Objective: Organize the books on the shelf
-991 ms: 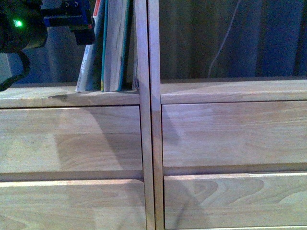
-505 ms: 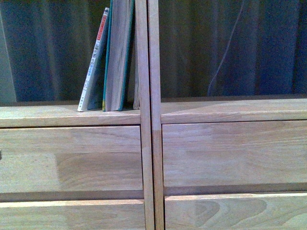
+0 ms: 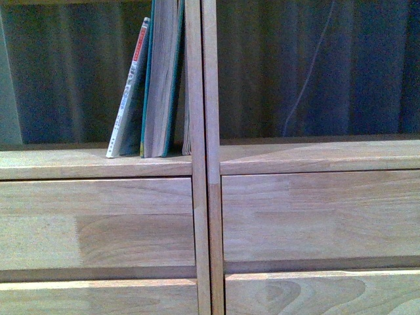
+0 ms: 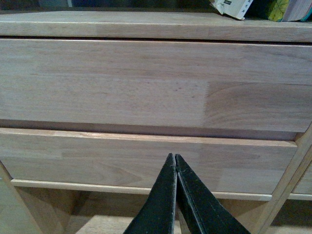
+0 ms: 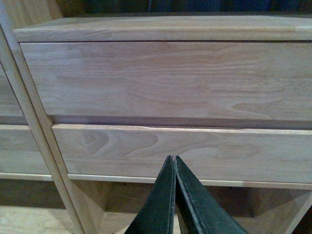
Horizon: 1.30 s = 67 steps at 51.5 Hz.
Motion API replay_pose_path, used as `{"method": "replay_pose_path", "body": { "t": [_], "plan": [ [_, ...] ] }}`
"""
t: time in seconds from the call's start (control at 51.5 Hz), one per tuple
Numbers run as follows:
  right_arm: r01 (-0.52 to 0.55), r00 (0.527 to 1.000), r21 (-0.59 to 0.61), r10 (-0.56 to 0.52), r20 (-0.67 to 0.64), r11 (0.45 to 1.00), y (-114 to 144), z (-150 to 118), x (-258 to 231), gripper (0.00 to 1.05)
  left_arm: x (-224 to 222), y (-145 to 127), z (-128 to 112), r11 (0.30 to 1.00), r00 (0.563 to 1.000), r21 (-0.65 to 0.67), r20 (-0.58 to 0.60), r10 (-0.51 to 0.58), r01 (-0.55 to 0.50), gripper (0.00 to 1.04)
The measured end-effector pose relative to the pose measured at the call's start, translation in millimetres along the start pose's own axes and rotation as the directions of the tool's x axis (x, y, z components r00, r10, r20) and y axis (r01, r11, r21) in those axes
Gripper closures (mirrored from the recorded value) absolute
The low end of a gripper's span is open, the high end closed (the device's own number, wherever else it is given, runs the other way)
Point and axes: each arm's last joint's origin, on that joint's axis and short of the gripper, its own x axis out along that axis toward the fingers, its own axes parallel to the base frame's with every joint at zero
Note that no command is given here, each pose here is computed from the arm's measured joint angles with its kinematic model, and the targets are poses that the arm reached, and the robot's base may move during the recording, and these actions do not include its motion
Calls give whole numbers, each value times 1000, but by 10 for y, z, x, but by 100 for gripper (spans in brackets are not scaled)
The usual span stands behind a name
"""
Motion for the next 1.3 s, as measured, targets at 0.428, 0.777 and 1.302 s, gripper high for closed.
{"method": "replay_pose_path", "body": {
  "t": [0.428, 0.777, 1.302],
  "plan": [
    [0, 1000, 0, 0, -3, 1000, 0, -129, -123, 102, -283, 0, -115, 1000, 1000, 0, -2, 0, 0, 102],
    [0, 1000, -1, 0, 19, 1000, -1, -171, -206, 102, -461, 0, -185, 1000, 1000, 0, 11, 0, 0, 102],
    [1, 1000, -1, -1, 16, 1000, -1, -201, -345, 102, -619, 0, -166, 1000, 1000, 0, 19, 0, 0, 102]
  ]
}}
